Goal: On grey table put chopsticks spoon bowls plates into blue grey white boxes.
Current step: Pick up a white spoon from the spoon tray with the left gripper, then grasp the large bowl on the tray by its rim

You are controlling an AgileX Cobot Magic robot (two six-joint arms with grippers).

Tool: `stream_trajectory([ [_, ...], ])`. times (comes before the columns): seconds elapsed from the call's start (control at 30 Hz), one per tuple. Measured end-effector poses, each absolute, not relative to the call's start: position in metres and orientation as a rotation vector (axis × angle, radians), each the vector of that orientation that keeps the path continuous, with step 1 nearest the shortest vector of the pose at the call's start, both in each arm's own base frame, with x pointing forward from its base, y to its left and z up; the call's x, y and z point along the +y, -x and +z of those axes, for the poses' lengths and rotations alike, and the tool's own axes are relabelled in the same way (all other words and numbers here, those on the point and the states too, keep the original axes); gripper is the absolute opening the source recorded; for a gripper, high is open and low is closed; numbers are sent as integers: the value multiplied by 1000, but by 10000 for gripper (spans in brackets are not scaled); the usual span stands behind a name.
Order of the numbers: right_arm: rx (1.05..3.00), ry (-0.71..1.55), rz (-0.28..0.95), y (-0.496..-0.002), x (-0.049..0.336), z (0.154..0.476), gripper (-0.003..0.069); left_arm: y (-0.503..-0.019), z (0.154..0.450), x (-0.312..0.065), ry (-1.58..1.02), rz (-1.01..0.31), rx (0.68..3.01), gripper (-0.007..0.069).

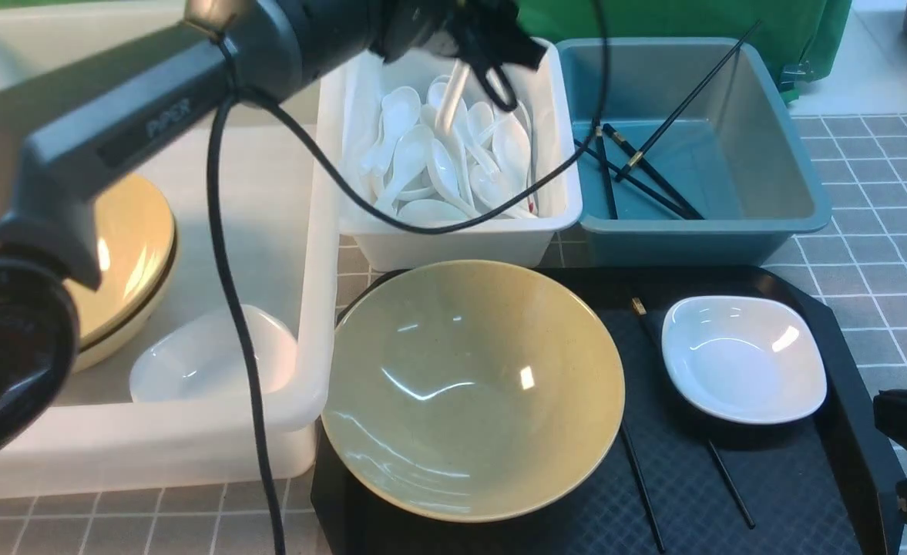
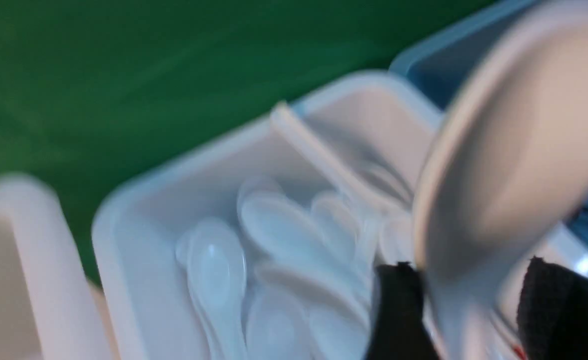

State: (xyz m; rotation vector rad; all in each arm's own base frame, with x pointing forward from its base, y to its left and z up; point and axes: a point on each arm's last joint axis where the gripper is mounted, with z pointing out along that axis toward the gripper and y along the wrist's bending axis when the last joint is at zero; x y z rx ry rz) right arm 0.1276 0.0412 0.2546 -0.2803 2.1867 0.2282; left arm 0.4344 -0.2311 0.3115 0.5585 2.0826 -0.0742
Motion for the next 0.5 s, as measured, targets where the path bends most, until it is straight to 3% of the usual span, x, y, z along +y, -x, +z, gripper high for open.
stream_trajectory([
  [0.1,2188,281,228,-127,41,254,43,-410,310,-231,-526,-99,2307,342],
  [0.2,2188,281,228,-127,41,254,43,-378,304,-238,-640,-91,2556,307],
  [0.5,2188,280,228,-128,41,255,45,-319,225,-293,-1065,-144,2850,15],
])
